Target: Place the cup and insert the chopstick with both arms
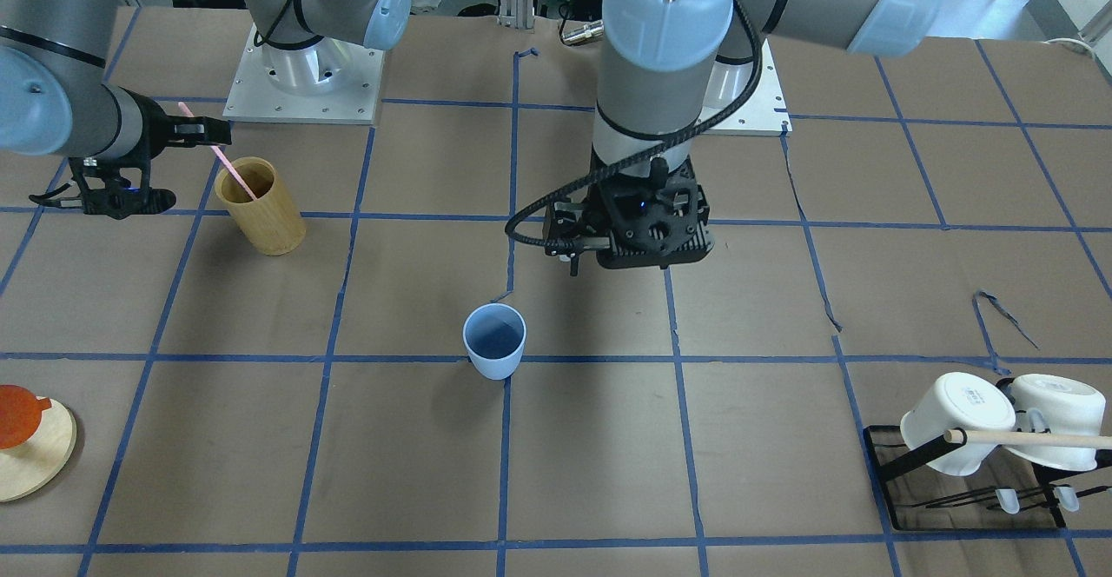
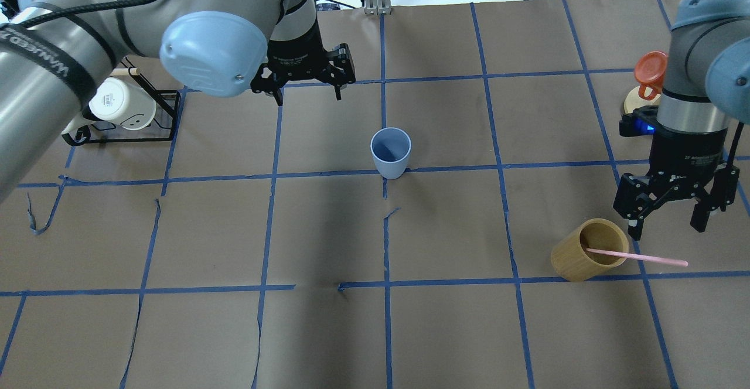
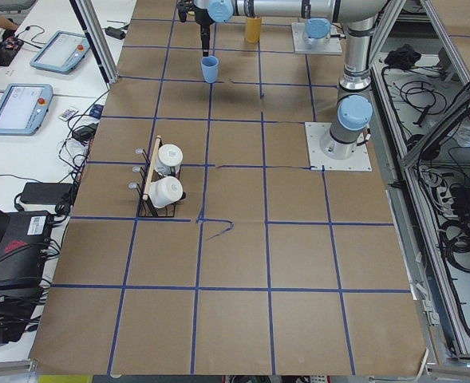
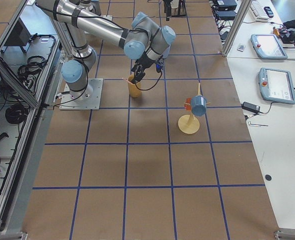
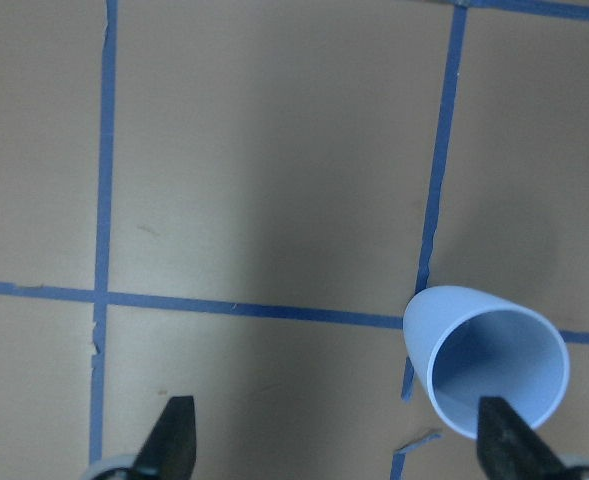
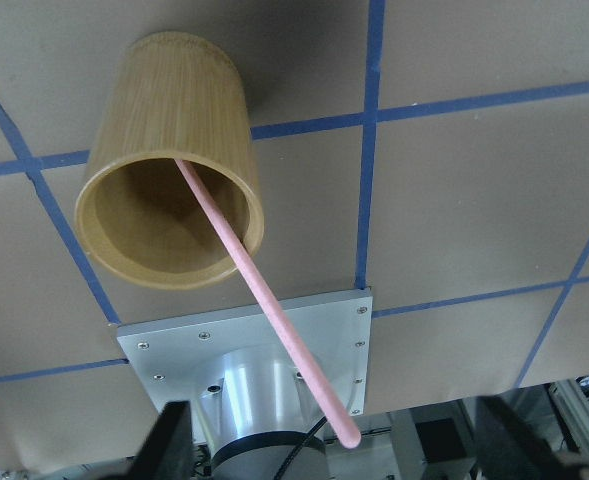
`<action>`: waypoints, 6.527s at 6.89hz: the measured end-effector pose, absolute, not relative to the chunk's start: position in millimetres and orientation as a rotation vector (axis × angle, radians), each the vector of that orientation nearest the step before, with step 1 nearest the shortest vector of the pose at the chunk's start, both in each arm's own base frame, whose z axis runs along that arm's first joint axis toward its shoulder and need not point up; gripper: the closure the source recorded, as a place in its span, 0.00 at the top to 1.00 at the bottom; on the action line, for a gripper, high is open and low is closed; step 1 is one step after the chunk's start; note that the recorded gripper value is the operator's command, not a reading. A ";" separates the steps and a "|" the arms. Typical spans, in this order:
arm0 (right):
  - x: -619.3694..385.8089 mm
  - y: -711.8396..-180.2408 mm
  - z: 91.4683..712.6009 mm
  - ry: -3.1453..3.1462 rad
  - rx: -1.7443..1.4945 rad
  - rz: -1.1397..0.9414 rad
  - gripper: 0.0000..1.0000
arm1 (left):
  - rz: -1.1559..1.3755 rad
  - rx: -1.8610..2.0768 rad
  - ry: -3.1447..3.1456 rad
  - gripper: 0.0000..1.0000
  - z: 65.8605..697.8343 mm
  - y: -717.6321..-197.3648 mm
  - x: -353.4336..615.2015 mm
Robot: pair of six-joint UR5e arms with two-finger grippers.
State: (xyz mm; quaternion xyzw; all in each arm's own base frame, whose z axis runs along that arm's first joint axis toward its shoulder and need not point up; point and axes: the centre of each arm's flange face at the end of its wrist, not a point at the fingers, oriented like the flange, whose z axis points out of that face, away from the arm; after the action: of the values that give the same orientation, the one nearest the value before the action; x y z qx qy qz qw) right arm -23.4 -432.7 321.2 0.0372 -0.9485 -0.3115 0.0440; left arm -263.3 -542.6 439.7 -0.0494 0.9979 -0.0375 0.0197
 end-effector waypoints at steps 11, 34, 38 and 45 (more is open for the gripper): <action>-19.6 -401.7 301.5 -2.823 0.171 -1.220 0.20 | -0.184 -0.055 3.107 1.00 501.4 -501.2 -146.3; 155.2 -539.1 464.5 -3.155 -1.685 -1.558 0.00 | -0.218 -0.088 3.099 1.00 505.1 -509.1 -112.1; 164.6 -587.2 404.4 -2.961 -2.024 -1.916 0.05 | -0.213 -0.086 3.097 1.00 504.7 -508.2 -112.9; 190.9 -568.6 332.2 -2.748 -2.091 -2.116 1.00 | -0.177 -0.089 3.142 1.00 502.2 -506.7 -121.7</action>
State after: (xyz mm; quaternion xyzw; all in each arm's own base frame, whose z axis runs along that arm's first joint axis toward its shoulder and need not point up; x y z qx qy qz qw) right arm 190.9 -568.6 332.2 -0.4640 -0.6098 -0.4695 -0.4388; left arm -121.7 -506.7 502.2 -0.0283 0.9980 -0.0564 -0.0033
